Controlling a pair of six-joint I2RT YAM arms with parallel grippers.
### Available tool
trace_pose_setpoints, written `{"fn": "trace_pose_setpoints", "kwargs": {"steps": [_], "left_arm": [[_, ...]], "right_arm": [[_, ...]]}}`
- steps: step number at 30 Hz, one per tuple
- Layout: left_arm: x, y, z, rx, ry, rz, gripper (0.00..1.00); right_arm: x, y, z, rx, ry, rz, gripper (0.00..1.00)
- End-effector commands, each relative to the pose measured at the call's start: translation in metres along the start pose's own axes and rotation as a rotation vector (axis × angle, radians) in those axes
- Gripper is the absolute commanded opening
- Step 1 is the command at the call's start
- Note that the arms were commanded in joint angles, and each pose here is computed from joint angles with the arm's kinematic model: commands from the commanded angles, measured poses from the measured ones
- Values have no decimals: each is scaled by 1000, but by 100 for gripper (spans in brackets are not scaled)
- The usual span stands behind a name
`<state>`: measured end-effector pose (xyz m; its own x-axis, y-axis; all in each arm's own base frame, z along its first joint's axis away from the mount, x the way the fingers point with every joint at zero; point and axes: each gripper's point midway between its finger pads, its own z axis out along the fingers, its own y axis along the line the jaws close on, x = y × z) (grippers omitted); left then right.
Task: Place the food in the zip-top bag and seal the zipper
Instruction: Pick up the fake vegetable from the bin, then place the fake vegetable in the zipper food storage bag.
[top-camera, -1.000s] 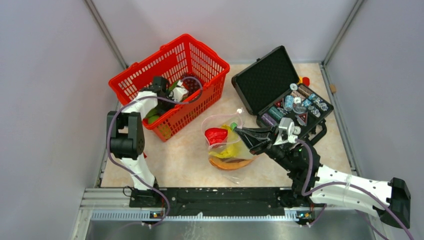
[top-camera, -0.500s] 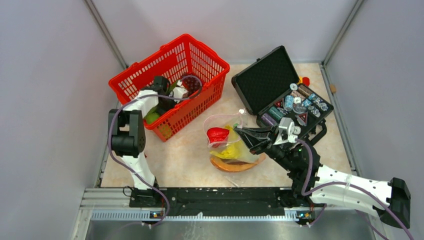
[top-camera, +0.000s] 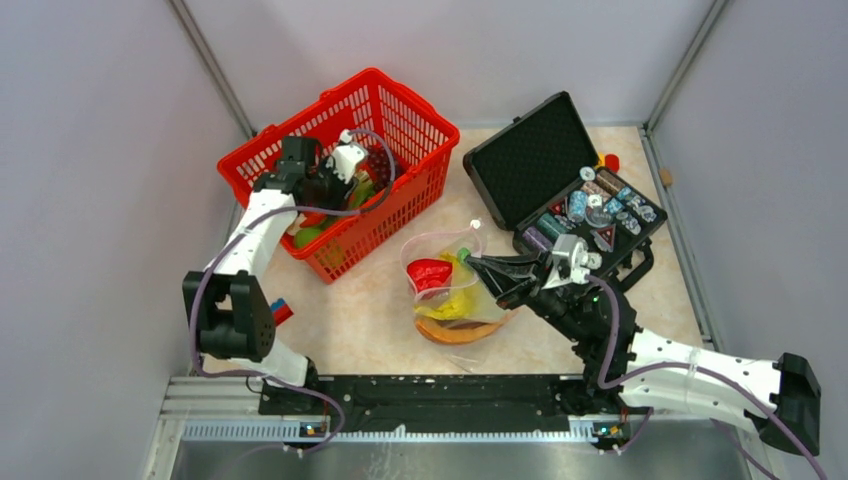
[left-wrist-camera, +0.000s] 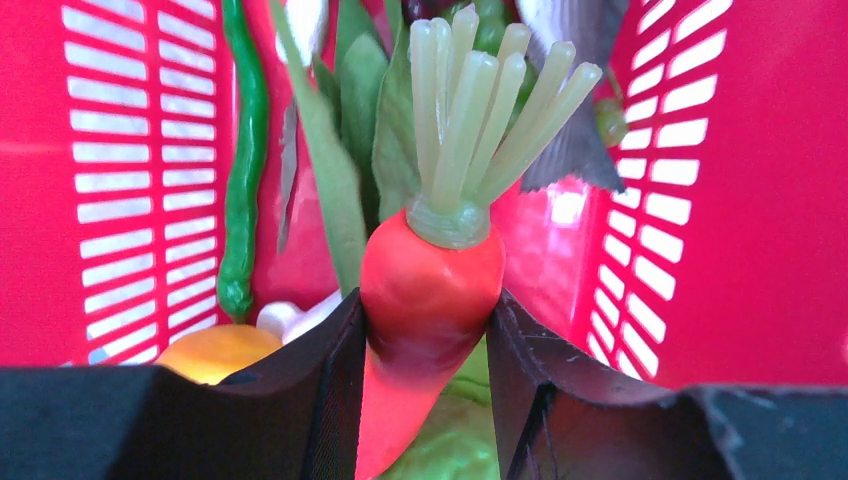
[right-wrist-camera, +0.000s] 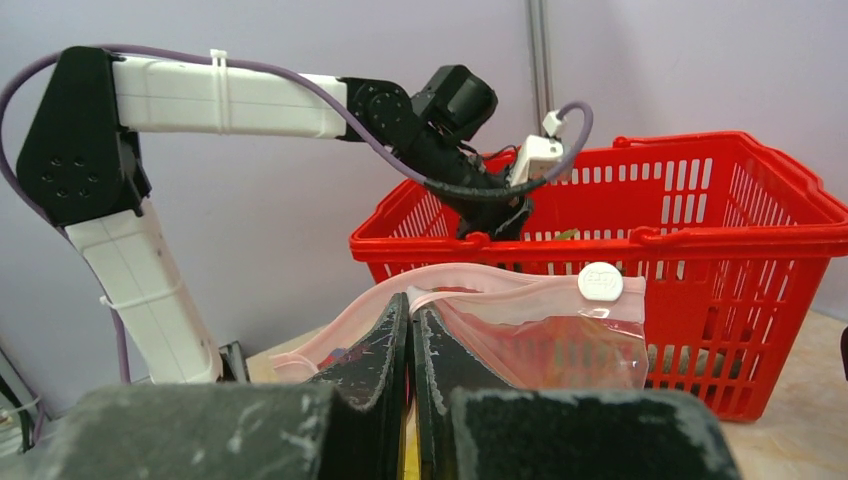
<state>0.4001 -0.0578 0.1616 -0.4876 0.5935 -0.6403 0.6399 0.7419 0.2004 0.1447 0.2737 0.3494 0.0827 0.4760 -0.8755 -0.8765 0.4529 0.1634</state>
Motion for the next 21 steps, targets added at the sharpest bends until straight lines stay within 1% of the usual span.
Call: {"fn": "trace_pose_setpoints", "kwargs": {"steps": [1, 3, 4, 7, 15, 17, 19, 21], "left_arm": [[-45, -12, -16, 44, -215, -38, 24], [-65, -22, -27, 93, -318, -58, 25], [-79, -26, -35, 110, -392, -62, 25], [-105, -27, -60, 93, -522, -95, 25], [-144, -26, -128, 17, -747, -107, 26], [-152, -29, -144, 14, -804, -124, 27], [-160, -36, -160, 46, -856, -152, 30], [-171, -53, -179, 135, -913, -139, 31]], "right_arm": [[-52, 12, 11, -35, -148, 30, 0], [-50, 12, 11, -33, -141, 30, 0], [-51, 12, 11, -32, -142, 32, 0], [-50, 10, 11, -25, -136, 29, 0], [-50, 9, 11, -19, -140, 25, 0], [-49, 9, 11, -20, -137, 26, 0], [-48, 8, 11, -13, -135, 25, 0], [-48, 7, 11, -7, -136, 25, 0]]}}
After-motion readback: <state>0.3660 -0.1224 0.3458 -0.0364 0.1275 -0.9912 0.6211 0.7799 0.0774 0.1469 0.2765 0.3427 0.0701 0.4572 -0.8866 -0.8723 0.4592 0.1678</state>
